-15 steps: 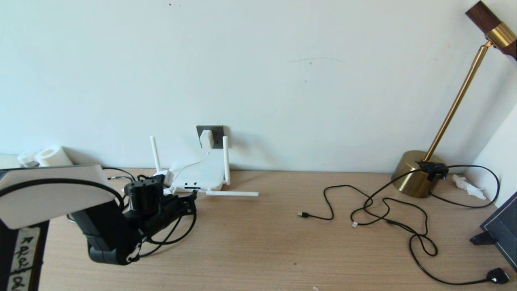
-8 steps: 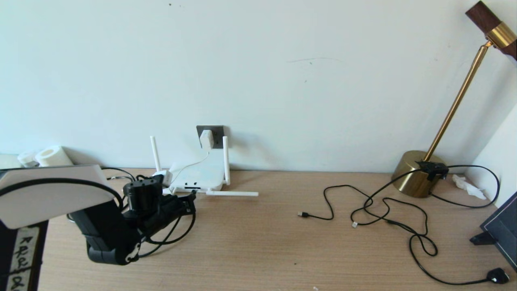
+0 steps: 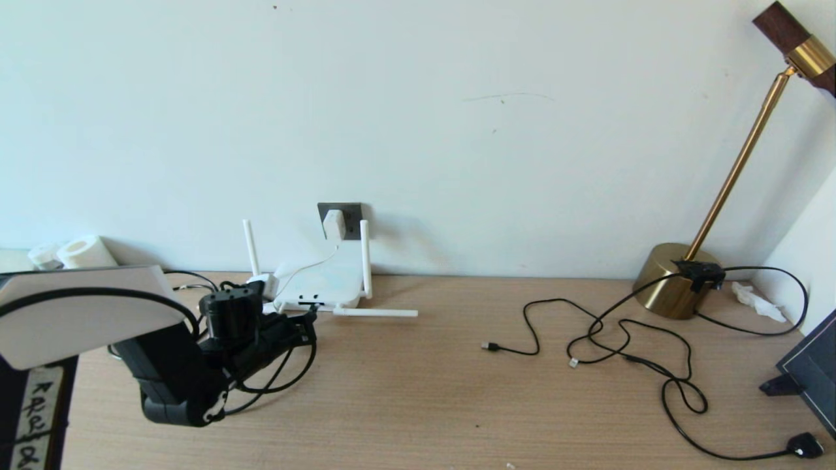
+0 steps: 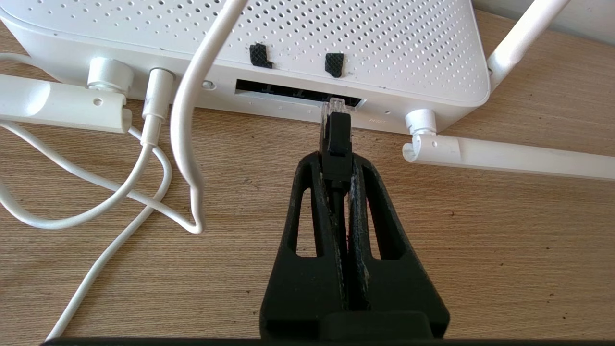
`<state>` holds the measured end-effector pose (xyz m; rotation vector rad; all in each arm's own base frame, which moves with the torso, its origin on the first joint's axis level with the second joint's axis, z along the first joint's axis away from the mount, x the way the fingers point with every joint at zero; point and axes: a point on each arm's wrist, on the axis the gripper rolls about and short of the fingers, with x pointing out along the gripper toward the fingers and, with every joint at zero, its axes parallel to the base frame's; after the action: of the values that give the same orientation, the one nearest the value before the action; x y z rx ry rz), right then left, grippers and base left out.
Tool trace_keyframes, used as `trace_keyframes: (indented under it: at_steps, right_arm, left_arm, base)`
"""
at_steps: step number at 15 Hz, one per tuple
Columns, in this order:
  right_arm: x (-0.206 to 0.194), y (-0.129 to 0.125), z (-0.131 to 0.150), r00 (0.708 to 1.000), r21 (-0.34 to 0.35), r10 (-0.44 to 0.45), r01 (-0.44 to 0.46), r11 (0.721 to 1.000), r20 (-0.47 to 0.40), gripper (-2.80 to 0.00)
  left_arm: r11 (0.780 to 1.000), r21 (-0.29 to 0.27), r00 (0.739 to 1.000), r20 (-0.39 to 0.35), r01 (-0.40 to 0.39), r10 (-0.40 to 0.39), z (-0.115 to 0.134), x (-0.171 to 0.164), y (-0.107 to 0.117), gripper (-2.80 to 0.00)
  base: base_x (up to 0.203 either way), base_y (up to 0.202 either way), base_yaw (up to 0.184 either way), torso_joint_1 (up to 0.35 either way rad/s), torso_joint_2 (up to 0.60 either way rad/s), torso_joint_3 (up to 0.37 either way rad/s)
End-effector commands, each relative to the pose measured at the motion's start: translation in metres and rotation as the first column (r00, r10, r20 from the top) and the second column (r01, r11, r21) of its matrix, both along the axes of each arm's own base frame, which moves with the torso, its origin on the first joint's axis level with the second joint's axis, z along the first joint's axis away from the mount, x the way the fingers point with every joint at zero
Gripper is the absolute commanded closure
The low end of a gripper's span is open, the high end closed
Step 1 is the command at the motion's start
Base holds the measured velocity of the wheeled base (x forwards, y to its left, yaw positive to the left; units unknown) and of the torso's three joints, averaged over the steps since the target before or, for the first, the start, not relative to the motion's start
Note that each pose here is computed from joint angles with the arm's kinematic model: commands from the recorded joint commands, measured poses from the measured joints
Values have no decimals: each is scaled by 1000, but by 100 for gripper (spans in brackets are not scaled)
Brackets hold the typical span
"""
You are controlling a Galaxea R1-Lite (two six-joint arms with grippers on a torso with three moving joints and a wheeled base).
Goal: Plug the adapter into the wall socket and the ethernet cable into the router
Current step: Plug cable into router interface
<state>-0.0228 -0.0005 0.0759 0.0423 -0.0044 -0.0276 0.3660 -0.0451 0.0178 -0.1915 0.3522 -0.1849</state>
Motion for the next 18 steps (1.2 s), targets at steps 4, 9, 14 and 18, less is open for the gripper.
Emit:
trace_keyframes:
  at_steps: [4, 9, 14, 18]
  right_arm:
    - [0, 0, 0, 1000, 1, -1, 1, 1000, 1, 0]
    - [0, 0, 0, 1000, 1, 0, 0, 1000, 1, 0]
    - [0, 0, 0, 1000, 1, 1, -1, 1000, 0, 0]
    - [0, 0, 0, 1000, 1, 0, 0, 1000, 1, 0]
  left_arm:
    - [1000, -1, 1000, 7, -1, 1, 0, 1, 0, 0]
    - [1000, -3, 1000, 22, -1, 1, 2, 6, 0, 0]
    - [1000, -2, 1000, 18, 0, 0, 1, 6, -1, 0]
    - [1000, -2, 1000, 17, -1, 1, 1, 5, 0, 0]
  base:
    - [0, 0, 0, 0, 0, 0]
    - [0, 0, 0, 0, 0, 0]
    - [0, 0, 0, 0, 0, 0]
    - [0, 0, 0, 0, 0, 0]
